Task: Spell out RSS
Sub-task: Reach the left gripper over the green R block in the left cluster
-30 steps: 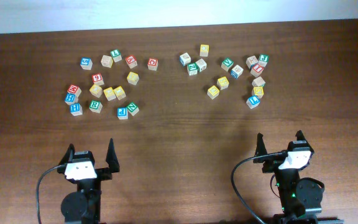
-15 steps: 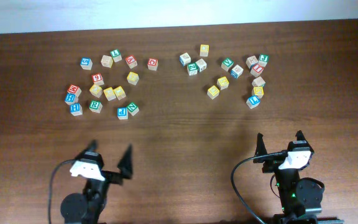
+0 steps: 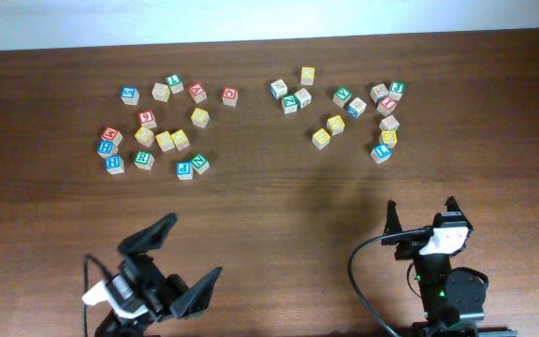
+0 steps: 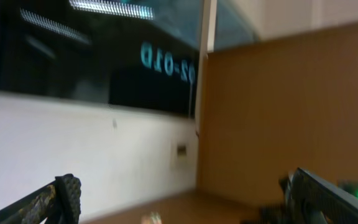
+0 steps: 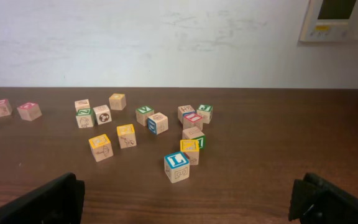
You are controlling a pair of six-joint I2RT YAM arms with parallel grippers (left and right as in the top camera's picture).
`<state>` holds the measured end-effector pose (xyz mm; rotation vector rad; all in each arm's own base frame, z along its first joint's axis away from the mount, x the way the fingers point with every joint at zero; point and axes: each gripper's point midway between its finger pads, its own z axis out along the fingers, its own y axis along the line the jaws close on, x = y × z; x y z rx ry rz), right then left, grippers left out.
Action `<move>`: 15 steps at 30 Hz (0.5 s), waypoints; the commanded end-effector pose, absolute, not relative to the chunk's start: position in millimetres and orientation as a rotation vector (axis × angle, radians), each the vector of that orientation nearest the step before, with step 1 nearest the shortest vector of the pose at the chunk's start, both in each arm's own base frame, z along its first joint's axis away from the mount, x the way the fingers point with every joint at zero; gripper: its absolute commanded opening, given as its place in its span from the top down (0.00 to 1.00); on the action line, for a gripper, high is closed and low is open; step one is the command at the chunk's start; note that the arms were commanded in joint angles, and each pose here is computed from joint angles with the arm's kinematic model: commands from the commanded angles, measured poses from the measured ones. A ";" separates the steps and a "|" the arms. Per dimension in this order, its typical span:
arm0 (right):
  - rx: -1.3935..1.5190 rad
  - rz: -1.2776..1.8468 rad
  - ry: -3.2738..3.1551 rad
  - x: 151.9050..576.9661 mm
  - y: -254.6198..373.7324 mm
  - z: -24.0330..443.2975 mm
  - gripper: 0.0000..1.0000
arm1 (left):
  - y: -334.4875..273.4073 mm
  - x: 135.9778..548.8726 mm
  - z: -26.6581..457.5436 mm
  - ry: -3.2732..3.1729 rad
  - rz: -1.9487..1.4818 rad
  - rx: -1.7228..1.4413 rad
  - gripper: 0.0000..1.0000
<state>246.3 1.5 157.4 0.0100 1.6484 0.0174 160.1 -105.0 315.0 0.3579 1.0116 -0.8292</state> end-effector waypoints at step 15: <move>0.009 0.007 1.654 246.1 0.7 154.6 0.02 | -34.5 223.4 351.2 1.725 -0.218 0.108 0.01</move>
